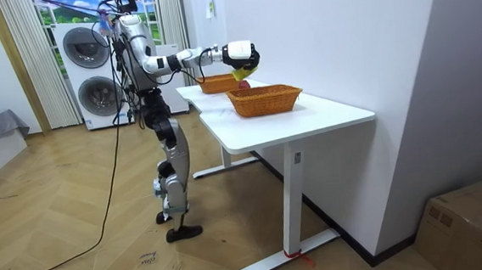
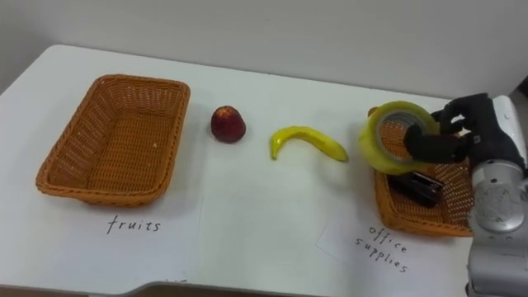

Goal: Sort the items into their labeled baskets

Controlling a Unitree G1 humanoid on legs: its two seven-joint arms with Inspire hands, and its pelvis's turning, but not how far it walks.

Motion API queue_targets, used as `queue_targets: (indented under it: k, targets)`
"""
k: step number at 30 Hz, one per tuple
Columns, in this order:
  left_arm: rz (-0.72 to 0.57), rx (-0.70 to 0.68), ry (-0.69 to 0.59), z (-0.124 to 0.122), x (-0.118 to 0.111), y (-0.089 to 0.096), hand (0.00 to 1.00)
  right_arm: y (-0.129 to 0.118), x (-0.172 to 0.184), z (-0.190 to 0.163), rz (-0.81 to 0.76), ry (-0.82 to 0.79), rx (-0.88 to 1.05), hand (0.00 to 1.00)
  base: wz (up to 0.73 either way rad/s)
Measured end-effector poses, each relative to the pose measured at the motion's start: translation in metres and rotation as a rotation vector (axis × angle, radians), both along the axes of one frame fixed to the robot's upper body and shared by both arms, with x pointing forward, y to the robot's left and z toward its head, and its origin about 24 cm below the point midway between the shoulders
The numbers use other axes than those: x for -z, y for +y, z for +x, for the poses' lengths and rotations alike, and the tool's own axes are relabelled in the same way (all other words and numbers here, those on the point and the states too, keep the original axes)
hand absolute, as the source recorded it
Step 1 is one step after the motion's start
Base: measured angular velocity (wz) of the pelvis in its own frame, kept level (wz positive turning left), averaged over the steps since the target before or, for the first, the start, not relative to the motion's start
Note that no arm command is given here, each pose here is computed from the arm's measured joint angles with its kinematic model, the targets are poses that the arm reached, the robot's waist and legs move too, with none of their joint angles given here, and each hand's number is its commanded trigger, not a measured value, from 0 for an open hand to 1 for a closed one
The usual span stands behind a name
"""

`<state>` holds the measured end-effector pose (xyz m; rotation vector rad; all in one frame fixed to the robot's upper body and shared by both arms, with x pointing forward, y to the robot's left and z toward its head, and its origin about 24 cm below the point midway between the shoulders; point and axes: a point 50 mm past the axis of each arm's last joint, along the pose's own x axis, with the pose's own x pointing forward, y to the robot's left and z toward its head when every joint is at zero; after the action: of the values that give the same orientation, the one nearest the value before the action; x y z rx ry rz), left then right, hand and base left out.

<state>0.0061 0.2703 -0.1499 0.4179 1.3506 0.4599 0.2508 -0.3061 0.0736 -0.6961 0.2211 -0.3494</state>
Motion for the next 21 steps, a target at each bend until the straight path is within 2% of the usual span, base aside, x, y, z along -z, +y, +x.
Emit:
queue_targets:
  k: [12, 14, 15, 16, 17, 21]
  targets:
    - [0.0, -0.004, 0.014, -0.005, 0.0, 0.0, 0.0, -0.006, -0.002, -0.002, 0.002, -0.007, 0.024, 1.0, 0.0]
    - [0.0, -0.004, 0.016, -0.005, 0.0, 0.0, 0.0, -0.006, 0.0, -0.003, 0.0, 0.001, 0.028, 0.65, 0.0]
    - [-0.001, -0.004, 0.016, -0.005, 0.0, 0.0, 0.0, -0.007, 0.001, -0.003, 0.003, 0.005, 0.031, 0.36, -0.03]
    - [-0.001, -0.004, 0.017, -0.005, 0.0, 0.0, 0.0, -0.008, 0.002, -0.003, 0.005, 0.009, 0.035, 0.24, -0.05]
    - [-0.001, -0.004, 0.017, -0.005, 0.0, 0.0, 0.0, -0.009, 0.003, -0.004, 0.008, 0.015, 0.038, 0.0, -0.04]
    - [0.0, -0.004, 0.016, -0.005, 0.0, 0.0, 0.0, -0.012, 0.009, -0.005, 0.026, 0.033, 0.051, 0.0, -0.01]
